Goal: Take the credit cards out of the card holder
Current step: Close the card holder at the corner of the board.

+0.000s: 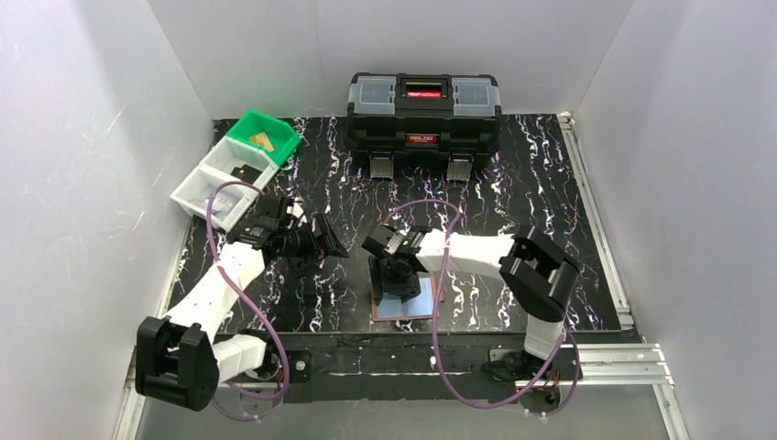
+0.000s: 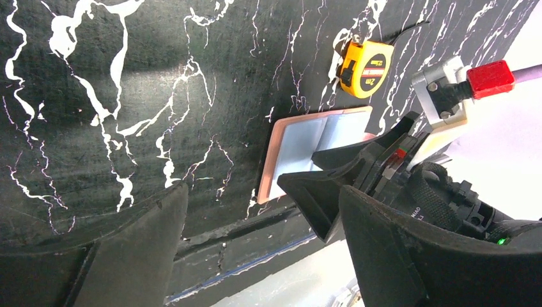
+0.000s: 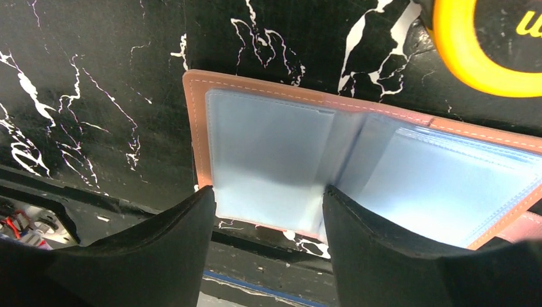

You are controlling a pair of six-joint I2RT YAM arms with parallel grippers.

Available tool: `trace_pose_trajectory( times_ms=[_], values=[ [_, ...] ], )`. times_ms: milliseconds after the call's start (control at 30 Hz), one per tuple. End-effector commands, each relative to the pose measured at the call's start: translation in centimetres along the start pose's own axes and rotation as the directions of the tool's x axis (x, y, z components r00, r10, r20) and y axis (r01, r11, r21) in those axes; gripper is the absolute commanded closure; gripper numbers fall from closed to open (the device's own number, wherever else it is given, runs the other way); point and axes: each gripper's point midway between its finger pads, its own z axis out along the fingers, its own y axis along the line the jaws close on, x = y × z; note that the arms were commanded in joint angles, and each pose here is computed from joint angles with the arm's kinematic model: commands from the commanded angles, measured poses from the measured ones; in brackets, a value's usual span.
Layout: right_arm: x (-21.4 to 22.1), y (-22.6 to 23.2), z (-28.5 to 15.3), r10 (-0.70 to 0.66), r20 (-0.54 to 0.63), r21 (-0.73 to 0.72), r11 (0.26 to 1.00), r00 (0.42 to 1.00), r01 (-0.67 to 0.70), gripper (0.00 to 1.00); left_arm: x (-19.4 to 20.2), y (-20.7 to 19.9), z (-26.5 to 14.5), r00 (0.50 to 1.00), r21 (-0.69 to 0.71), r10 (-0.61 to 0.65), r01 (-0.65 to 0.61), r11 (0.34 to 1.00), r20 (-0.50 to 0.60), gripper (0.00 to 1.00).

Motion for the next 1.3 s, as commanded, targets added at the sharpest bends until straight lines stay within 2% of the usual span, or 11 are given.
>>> trace_pose_trajectory(
  times_ms=[0,167,333,500,800,1100,1267],
  values=[
    [0.9,-0.7,0.7,-0.018,-0.049,0.055,0.998,0.999,0.021,0.32,1.0,0.2,0.4,0.999,-0.002,-0.010,0.010,1.000,-0.037,0.13],
    [2.0,-1.9,1.9,-0.019,-0.106,0.098,0.995,0.994,0.029,0.40,1.4,0.4,0.8,0.998,-0.015,-0.010,0.009,1.000,-0.056,0.19],
    [3.3,-2.3,2.7,-0.010,-0.175,0.083,0.996,0.984,0.025,0.51,1.8,0.6,1.2,0.997,-0.028,-0.015,0.013,1.000,-0.071,0.27],
    [3.7,-2.6,3.2,0.014,-0.200,0.042,0.999,0.980,-0.006,0.67,2.7,0.3,1.8,0.994,-0.018,-0.013,0.011,1.000,-0.106,0.42],
    [4.1,-3.1,3.7,0.057,-0.229,-0.029,0.997,0.972,-0.066,0.82,5.6,-1.0,4.2,0.971,0.004,0.039,-0.039,0.999,-0.235,0.61],
    [4.1,-3.8,4.0,0.109,-0.243,-0.085,0.987,0.964,-0.133,0.90,8.6,-2.2,7.2,0.933,0.010,0.111,-0.115,0.993,-0.342,0.68],
    [4.0,-4.2,3.8,0.133,-0.235,-0.104,0.981,0.963,-0.161,0.90,10.0,-2.5,9.0,0.911,0.011,0.143,-0.150,0.989,-0.388,0.72]
  ],
)
